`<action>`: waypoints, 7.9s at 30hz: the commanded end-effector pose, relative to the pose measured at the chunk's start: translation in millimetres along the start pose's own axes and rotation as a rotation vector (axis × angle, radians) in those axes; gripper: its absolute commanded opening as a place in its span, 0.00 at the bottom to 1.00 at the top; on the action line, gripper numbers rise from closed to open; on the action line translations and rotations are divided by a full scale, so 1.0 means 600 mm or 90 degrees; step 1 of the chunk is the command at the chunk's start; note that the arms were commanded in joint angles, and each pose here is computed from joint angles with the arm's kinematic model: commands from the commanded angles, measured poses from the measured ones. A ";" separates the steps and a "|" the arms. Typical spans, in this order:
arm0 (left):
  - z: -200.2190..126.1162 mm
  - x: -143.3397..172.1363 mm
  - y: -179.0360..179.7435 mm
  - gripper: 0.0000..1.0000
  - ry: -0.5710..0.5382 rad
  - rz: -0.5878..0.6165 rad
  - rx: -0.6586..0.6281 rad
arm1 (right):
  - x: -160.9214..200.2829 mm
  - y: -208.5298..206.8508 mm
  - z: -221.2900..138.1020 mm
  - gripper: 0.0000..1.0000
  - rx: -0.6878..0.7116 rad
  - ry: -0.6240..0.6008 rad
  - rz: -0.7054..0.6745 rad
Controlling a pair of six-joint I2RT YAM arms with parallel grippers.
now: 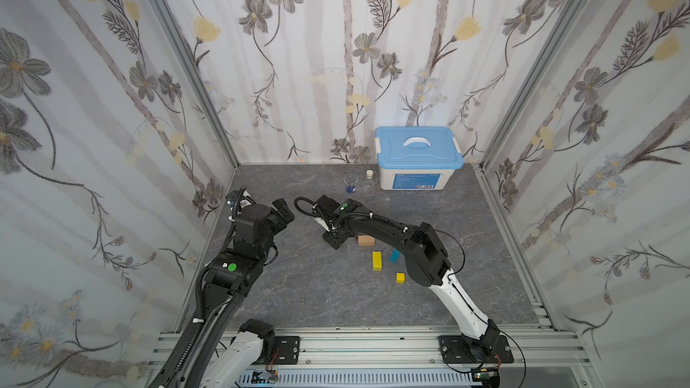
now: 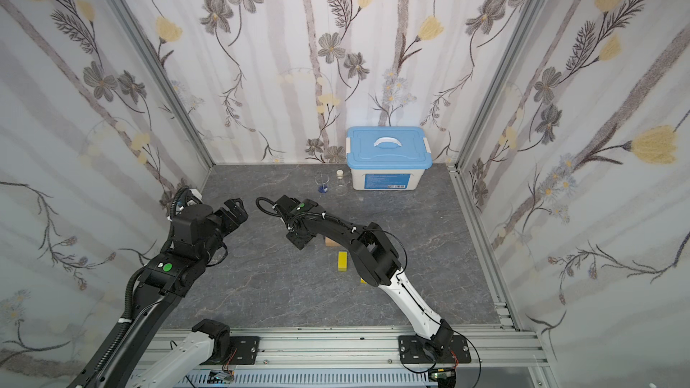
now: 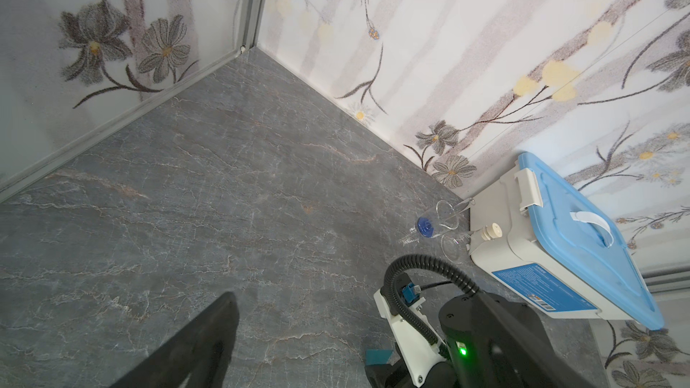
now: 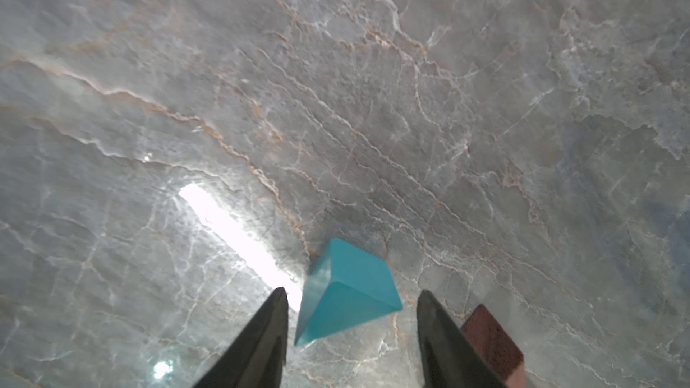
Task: Assemble a carrot with building blocks
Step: Pick up the building block from the center of the board, then assemble the building block at the center of the board.
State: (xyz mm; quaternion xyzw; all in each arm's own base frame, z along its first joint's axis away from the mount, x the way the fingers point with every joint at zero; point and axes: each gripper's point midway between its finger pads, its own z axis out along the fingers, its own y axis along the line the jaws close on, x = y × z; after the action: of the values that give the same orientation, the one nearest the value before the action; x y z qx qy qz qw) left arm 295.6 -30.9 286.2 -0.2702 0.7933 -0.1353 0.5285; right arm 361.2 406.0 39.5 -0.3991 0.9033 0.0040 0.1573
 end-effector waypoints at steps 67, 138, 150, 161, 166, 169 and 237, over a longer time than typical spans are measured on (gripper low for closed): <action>0.032 0.000 -0.012 1.00 0.001 0.006 -0.007 | -0.003 -0.040 0.020 0.17 -0.009 0.024 0.033; 0.150 0.050 -0.077 1.00 0.093 0.020 0.018 | 0.185 -0.200 -0.004 0.21 -0.113 0.159 -0.198; 0.149 0.055 -0.068 1.00 0.096 0.026 0.006 | 0.175 -0.206 -0.005 0.41 -0.106 0.151 -0.175; 0.148 0.056 -0.065 1.00 0.096 0.031 0.003 | 0.149 -0.208 -0.031 0.52 -0.104 0.116 -0.152; 0.147 0.057 -0.065 1.00 0.099 0.032 0.003 | 0.138 -0.208 -0.052 0.54 -0.106 0.093 -0.140; 0.147 0.057 -0.065 1.00 0.099 0.031 0.003 | 0.132 -0.209 -0.065 0.54 -0.107 0.080 -0.131; 0.198 0.079 -0.100 1.00 0.148 0.033 0.031 | 0.160 -0.231 -0.016 0.50 -0.015 0.202 0.292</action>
State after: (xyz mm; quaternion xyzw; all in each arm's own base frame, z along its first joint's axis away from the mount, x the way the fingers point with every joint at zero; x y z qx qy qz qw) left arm 404.5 -101.0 227.0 -0.2165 0.8574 -0.1717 0.4342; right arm 406.0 238.8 38.3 -0.1766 0.9839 -0.0169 0.0226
